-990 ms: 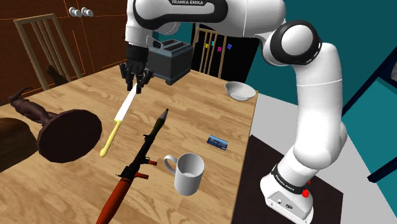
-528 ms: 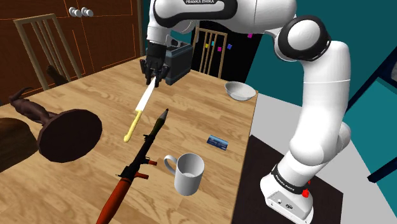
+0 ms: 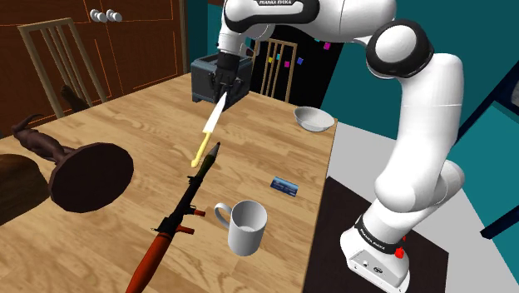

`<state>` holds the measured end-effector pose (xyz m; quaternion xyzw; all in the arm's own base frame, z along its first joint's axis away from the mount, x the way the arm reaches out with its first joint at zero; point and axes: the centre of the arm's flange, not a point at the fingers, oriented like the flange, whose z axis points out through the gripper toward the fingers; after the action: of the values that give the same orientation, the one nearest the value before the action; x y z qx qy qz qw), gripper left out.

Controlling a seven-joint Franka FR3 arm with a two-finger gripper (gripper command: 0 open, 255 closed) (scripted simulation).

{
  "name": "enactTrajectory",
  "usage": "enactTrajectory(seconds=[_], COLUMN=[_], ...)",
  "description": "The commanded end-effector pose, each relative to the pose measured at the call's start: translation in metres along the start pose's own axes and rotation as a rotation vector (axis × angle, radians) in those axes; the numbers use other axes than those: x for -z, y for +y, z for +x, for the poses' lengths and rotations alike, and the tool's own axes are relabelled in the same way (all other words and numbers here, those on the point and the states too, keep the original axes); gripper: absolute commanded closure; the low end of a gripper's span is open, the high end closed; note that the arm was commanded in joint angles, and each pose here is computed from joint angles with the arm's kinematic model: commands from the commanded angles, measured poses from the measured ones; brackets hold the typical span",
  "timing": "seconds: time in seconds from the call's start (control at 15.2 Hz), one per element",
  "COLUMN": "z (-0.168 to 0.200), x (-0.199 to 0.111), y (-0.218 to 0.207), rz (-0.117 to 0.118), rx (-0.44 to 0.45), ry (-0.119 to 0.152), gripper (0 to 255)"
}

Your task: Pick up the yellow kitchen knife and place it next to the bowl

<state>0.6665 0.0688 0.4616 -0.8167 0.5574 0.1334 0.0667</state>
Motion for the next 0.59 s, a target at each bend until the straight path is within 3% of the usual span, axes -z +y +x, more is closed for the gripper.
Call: enactTrajectory(seconds=[0.0, 0.53], z=[0.023, 0.121], x=[0.007, 0.036], y=[0.004, 0.031], rz=[0.000, 0.000], rx=[0.001, 0.001], ry=[0.000, 0.000], gripper=[255, 255])
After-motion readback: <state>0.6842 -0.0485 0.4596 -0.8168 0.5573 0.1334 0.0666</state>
